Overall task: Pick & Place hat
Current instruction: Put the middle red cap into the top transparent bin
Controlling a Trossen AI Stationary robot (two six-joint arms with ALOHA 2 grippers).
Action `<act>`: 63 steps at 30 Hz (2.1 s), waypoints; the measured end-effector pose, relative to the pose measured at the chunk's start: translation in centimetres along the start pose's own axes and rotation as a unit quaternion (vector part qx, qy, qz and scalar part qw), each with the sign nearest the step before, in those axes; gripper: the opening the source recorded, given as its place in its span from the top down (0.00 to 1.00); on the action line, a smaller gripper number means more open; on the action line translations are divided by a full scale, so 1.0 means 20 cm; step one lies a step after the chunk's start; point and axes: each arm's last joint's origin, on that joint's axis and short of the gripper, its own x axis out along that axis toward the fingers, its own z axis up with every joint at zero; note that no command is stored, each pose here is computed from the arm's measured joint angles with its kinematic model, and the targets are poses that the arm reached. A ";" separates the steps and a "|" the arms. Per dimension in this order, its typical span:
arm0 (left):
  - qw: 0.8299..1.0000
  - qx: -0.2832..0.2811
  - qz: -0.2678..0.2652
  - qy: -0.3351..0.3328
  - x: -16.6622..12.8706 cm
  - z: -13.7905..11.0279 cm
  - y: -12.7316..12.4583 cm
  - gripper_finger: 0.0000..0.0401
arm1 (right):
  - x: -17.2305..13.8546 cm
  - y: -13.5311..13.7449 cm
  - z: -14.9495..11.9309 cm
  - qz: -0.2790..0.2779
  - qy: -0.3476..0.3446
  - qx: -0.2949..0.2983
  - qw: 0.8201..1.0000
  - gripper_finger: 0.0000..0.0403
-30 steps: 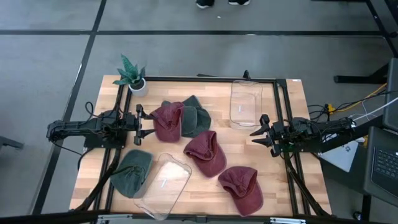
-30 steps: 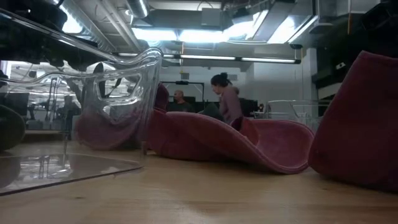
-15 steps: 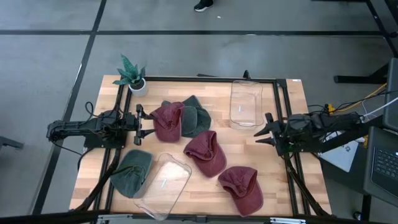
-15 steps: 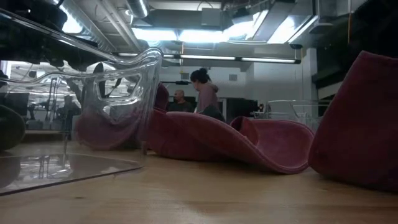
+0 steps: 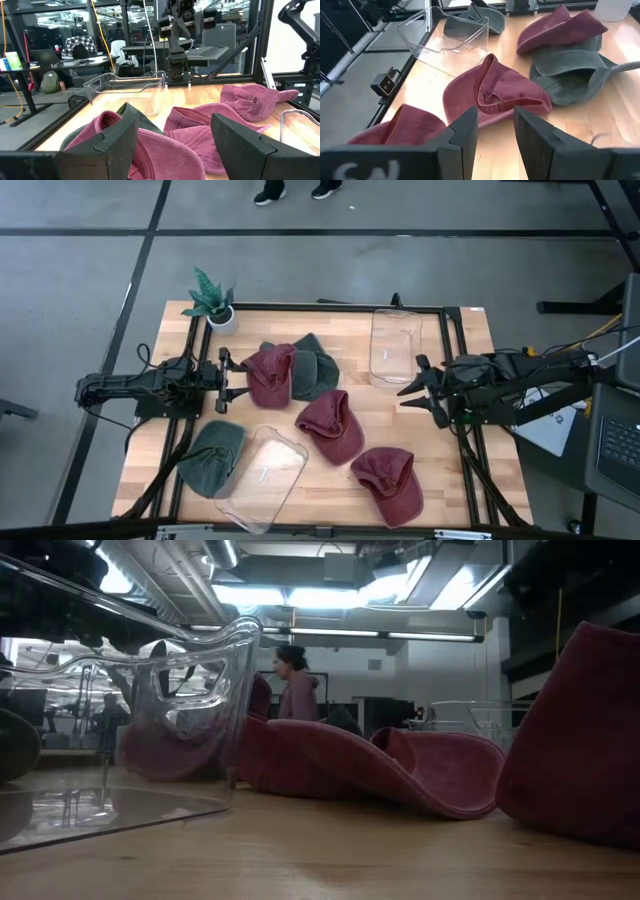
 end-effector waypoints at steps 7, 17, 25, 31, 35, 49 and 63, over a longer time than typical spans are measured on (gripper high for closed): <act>1.000 0.000 0.000 0.000 0.00 0.00 0.00 0.39 | 0.09 0.03 0.23 0.004 0.006 -0.132 0.991 0.69; 1.000 0.000 0.000 0.000 0.00 0.00 0.00 0.39 | 0.22 0.11 0.44 0.025 0.009 -0.102 0.994 0.69; 1.000 0.000 0.000 0.000 0.00 0.00 0.00 0.39 | 0.35 0.16 0.46 0.036 0.043 -0.032 0.998 0.69; 1.000 0.000 0.000 0.000 0.00 0.00 0.00 0.39 | 0.44 0.18 0.43 0.033 0.073 0.047 0.996 0.69; 1.000 0.000 0.000 0.000 0.00 0.00 0.00 0.39 | 0.49 0.18 0.41 0.029 0.091 0.078 0.992 0.69; 1.000 0.000 0.000 0.000 0.00 0.00 0.00 0.39 | 0.56 0.16 0.26 0.050 0.201 0.099 0.973 0.69; 1.000 0.000 0.000 0.000 0.00 0.00 0.00 0.39 | 0.59 0.00 0.21 -0.151 0.206 0.287 0.923 0.52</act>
